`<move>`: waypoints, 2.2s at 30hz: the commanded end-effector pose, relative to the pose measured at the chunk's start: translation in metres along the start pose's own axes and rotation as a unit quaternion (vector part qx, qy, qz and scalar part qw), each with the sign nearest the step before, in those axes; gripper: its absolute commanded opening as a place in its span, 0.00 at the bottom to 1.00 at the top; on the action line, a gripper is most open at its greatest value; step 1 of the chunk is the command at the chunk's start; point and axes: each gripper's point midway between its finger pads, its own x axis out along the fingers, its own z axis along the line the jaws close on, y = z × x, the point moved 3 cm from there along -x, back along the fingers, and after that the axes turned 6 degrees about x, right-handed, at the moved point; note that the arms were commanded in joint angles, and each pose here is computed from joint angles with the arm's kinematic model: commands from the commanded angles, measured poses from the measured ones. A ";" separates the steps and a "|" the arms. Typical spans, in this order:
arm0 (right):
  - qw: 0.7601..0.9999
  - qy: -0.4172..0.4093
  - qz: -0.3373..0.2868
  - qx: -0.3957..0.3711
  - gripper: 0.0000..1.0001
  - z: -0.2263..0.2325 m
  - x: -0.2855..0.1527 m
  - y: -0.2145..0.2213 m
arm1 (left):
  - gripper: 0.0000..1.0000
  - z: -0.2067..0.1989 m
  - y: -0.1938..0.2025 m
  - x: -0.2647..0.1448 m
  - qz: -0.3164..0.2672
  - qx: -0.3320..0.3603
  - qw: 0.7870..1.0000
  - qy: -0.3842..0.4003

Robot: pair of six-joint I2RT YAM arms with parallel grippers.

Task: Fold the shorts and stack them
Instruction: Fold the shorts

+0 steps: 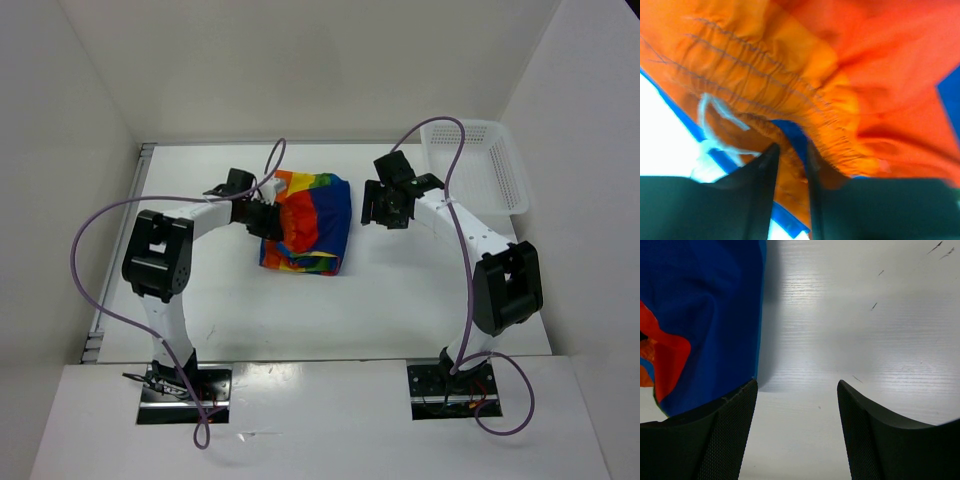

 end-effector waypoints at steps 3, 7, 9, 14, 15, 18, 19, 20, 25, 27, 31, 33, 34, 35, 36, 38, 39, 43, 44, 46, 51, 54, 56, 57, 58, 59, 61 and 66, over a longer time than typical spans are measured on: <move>1.000 -0.015 -0.021 0.004 0.70 0.007 -0.008 -0.015 | 0.14 -0.003 -0.020 -0.001 -0.026 0.018 0.999 0.013; 0.999 -0.032 -0.011 -0.004 0.72 0.013 -0.008 -0.013 | 0.00 -0.011 -0.042 -0.019 -0.047 0.031 0.998 0.014; 0.997 -0.072 0.008 -0.020 0.80 0.025 -0.008 -0.010 | 0.00 -0.018 -0.055 -0.035 -0.060 0.039 0.997 0.012; 0.985 -0.157 0.044 -0.047 0.90 0.055 -0.003 0.007 | 0.00 -0.019 -0.089 -0.059 -0.088 0.052 0.995 -0.002; 0.984 -0.166 0.045 -0.053 0.90 0.061 -0.005 0.010 | 0.00 -0.018 -0.093 -0.059 -0.092 0.054 0.994 -0.002; 0.982 -0.170 0.065 -0.052 0.93 0.061 0.011 0.019 | 0.00 -0.014 -0.099 -0.061 -0.099 0.054 0.994 -0.002; 0.980 -0.176 0.077 -0.052 0.93 0.060 0.014 0.027 | 0.00 -0.015 -0.104 -0.064 -0.105 0.058 0.993 -0.003; 0.978 -0.183 0.083 -0.052 0.94 0.062 0.018 0.030 | 0.00 -0.015 -0.108 -0.065 -0.109 0.060 0.992 -0.004; 0.968 -0.222 0.105 -0.048 0.97 0.071 0.038 0.042 | 0.00 -0.001 -0.114 -0.063 -0.110 0.052 0.992 -0.011; 0.967 -0.225 0.109 -0.044 0.98 0.070 0.044 0.047 | 0.00 0.014 -0.113 -0.061 -0.111 0.043 0.993 -0.022; 0.969 -0.217 0.112 -0.043 1.00 0.065 0.052 0.053 | 0.00 0.036 -0.111 -0.051 -0.104 0.028 0.994 -0.034; 0.970 -0.212 0.108 -0.043 1.00 0.063 0.055 0.053 | 0.00 0.041 -0.111 -0.054 -0.106 0.024 0.993 -0.038; 0.972 -0.208 0.103 -0.043 1.00 0.061 0.058 0.054 | 0.00 0.046 -0.109 -0.055 -0.107 0.021 0.993 -0.041; 0.972 -0.208 0.103 -0.043 0.98 0.061 0.058 0.054 | 0.00 0.045 -0.109 -0.055 -0.108 0.021 0.993 -0.037; 0.972 -0.207 0.105 -0.037 0.95 0.062 0.062 0.054 | 0.00 0.045 -0.101 -0.048 -0.098 0.015 0.995 -0.028; 0.975 -0.196 0.102 -0.025 0.80 0.059 0.069 0.055 | 0.00 0.048 -0.089 -0.045 -0.088 0.004 0.996 -0.024; 0.975 -0.193 0.107 -0.020 0.77 0.059 0.073 0.058 | 0.00 0.046 -0.084 -0.043 -0.084 0.000 0.996 -0.017; 0.976 -0.189 0.109 -0.019 0.65 0.060 0.080 0.063 | 0.00 0.043 -0.066 -0.036 -0.068 -0.011 0.998 -0.007; 0.976 -0.186 0.114 -0.018 0.60 0.058 0.084 0.065 | 0.00 0.043 -0.059 -0.034 -0.061 -0.016 0.998 -0.005; 0.976 -0.186 0.114 -0.014 0.54 0.059 0.087 0.065 | 0.00 0.043 -0.053 -0.032 -0.055 -0.020 0.998 -0.004; 0.985 -0.125 0.116 0.001 0.23 0.044 0.110 0.075 | 0.00 0.040 -0.041 -0.034 -0.042 -0.028 0.999 -0.011; 0.989 -0.096 0.110 0.015 0.21 0.037 0.116 0.076 | 0.08 0.040 -0.035 -0.033 -0.036 -0.032 0.999 -0.010; 0.990 -0.081 0.114 0.015 0.27 0.031 0.119 0.079 | 0.27 0.039 -0.034 -0.033 -0.033 -0.035 0.999 -0.009; 0.992 -0.069 0.106 0.014 0.32 0.029 0.115 0.074 | 0.35 0.038 -0.042 -0.038 -0.041 -0.029 0.999 -0.011; 0.993 -0.070 0.098 0.010 0.35 0.034 0.110 0.070 | 0.40 0.035 -0.049 -0.044 -0.047 -0.025 0.999 -0.012; 0.994 -0.073 0.082 0.005 0.43 0.037 0.099 0.060 | 0.45 0.036 -0.056 -0.049 -0.055 -0.019 0.998 -0.019; 0.995 -0.074 0.061 0.000 0.62 0.042 0.080 0.043 | 0.59 0.030 -0.080 -0.070 -0.081 -0.001 0.996 -0.031; 0.996 -0.093 -0.011 -0.015 0.84 0.061 0.027 -0.009 | 0.36 0.018 -0.117 -0.106 -0.129 0.031 0.990 -0.049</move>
